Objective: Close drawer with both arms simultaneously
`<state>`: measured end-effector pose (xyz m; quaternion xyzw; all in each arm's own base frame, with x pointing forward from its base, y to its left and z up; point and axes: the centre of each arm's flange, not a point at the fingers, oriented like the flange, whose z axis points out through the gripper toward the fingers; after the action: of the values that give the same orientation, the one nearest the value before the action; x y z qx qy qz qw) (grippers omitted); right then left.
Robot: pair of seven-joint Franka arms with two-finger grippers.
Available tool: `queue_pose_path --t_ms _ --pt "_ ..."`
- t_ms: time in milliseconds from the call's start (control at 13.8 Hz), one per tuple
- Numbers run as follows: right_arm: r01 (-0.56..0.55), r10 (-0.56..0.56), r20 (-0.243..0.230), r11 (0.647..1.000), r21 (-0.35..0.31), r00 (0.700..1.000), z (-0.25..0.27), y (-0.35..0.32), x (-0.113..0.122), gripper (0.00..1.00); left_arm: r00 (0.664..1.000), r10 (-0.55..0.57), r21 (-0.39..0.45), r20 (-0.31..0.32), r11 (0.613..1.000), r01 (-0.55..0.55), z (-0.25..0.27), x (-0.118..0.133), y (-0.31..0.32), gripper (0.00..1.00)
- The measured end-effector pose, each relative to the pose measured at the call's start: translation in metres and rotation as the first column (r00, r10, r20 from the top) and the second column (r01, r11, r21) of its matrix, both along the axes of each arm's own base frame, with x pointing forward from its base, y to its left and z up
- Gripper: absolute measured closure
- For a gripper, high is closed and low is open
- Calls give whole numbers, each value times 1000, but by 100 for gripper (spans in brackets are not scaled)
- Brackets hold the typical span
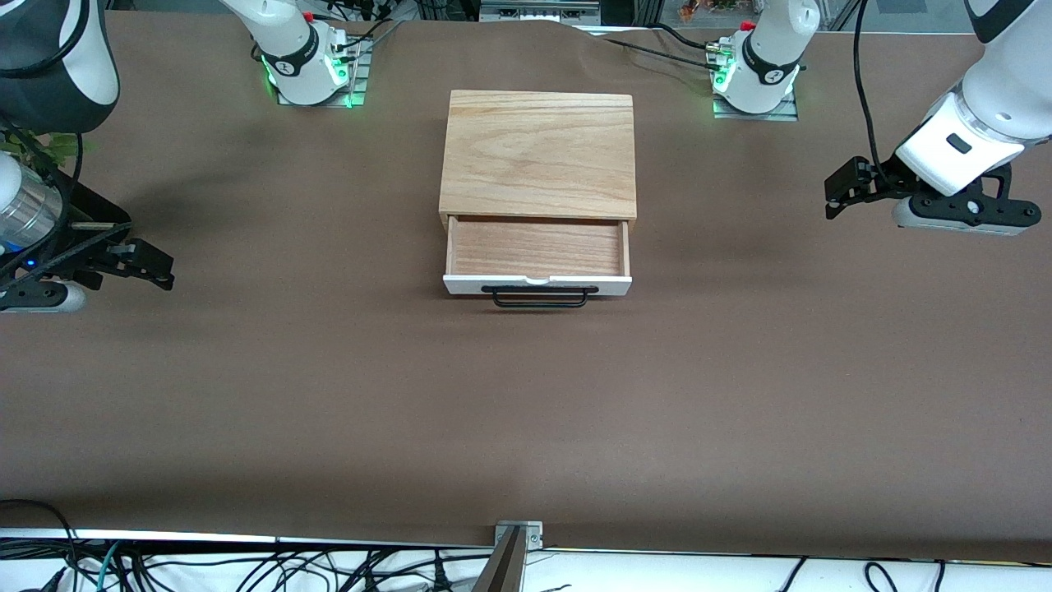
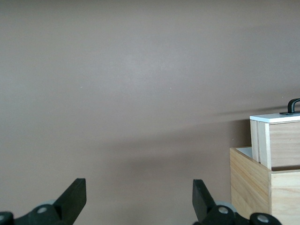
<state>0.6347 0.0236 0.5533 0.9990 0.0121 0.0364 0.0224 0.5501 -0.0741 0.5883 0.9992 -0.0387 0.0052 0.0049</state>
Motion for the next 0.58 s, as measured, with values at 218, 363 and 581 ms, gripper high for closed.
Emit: queue_pose_path --t_ms 218,363,581 --pt "0 0 1 1000 0 1000 0 0 0 0 1000 0 0 0 1000 0 0 0 0 0" --pt "0 0 2 1000 0 1000 0 0 0 0 1000 0 0 0 1000 0 0 0 0 0" --pt "-2 2 4 1000 1 1000 0 1 1 0 1000 0 0 0 1000 0 0 0 0 0"
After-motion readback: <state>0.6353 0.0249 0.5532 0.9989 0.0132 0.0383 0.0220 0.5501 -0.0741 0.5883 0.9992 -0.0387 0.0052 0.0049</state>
